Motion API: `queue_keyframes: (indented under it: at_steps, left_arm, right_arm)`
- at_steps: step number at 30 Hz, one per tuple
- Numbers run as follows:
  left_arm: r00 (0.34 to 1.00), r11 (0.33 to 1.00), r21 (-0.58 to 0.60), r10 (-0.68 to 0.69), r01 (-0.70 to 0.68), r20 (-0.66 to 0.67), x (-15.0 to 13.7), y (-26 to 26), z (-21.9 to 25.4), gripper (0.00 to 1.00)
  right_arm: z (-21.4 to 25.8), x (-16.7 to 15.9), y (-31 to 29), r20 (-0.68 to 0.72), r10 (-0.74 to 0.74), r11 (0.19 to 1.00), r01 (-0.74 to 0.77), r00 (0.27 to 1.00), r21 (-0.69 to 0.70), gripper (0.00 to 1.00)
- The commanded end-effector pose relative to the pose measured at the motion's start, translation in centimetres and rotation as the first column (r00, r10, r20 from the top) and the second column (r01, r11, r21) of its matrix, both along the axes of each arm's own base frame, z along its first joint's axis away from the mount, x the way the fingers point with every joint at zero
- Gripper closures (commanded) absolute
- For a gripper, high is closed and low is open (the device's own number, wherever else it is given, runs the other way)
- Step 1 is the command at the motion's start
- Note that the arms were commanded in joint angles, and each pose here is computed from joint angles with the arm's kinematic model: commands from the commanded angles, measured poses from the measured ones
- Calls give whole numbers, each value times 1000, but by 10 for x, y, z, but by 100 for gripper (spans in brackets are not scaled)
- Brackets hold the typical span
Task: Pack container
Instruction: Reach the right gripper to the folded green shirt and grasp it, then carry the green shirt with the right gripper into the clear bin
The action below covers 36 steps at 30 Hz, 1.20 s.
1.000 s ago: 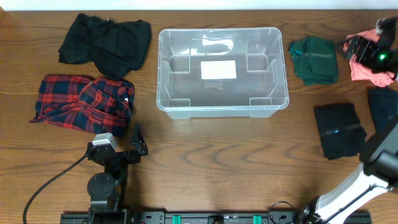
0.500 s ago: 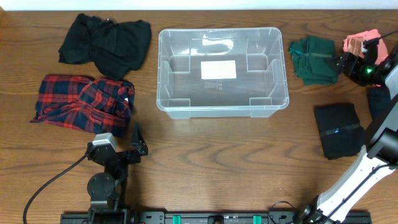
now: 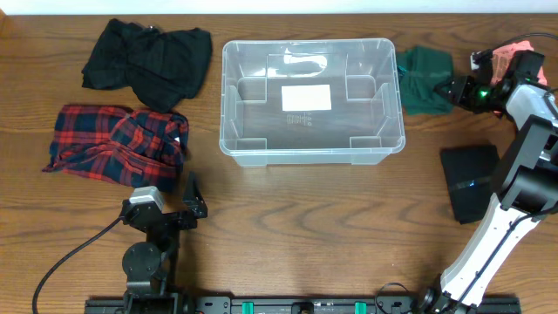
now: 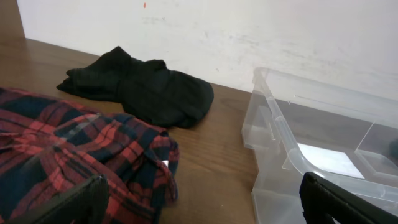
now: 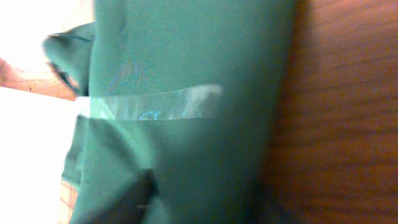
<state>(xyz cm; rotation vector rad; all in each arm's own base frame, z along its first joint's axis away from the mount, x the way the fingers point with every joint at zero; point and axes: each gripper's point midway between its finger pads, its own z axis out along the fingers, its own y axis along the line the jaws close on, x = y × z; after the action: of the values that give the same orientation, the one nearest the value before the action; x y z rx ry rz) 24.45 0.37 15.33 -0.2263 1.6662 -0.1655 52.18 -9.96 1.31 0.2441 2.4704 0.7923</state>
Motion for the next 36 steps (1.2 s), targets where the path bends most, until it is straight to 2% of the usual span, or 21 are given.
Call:
queue_keyframes:
  at_steps: [1,2,6,9,17,25,29,36]
  left_arm:
    - [998,1000,19,21,-20,-51,-1,4,-17,2]
    - [998,1000,19,21,-20,-51,-1,4,-17,2]
    - [998,1000,19,21,-20,-51,-1,4,-17,2]
    - [998,1000,19,21,-20,-51,-1,4,-17,2]
    - [998,1000,19,21,-20,-51,-1,4,-17,2]
    - [998,1000,19,21,-20,-51,-1,4,-17,2]
    - [998,1000,19,21,-20,-51,-1,4,-17,2]
    - [998,1000,19,21,-20,-51,-1,4,-17,2]
  right_arm:
    - [-13,-3,-3,-56,-41,999,41,998,4,96]
    - [-13,-4,-5,-60,-52,999,53,997,10,99]
    - [6,-3,-10,-32,-63,997,64,998,39,99]
    - [36,-2,-14,16,-66,997,65,998,39,99]
    - [183,-13,2,240,-31,998,43,970,-47,99]
    - [317,-55,90,444,97,993,-59,891,-99,99]
    - [348,-72,147,489,171,985,-147,855,-87,99]
    - [337,-69,237,411,150,988,-156,899,-21,99]
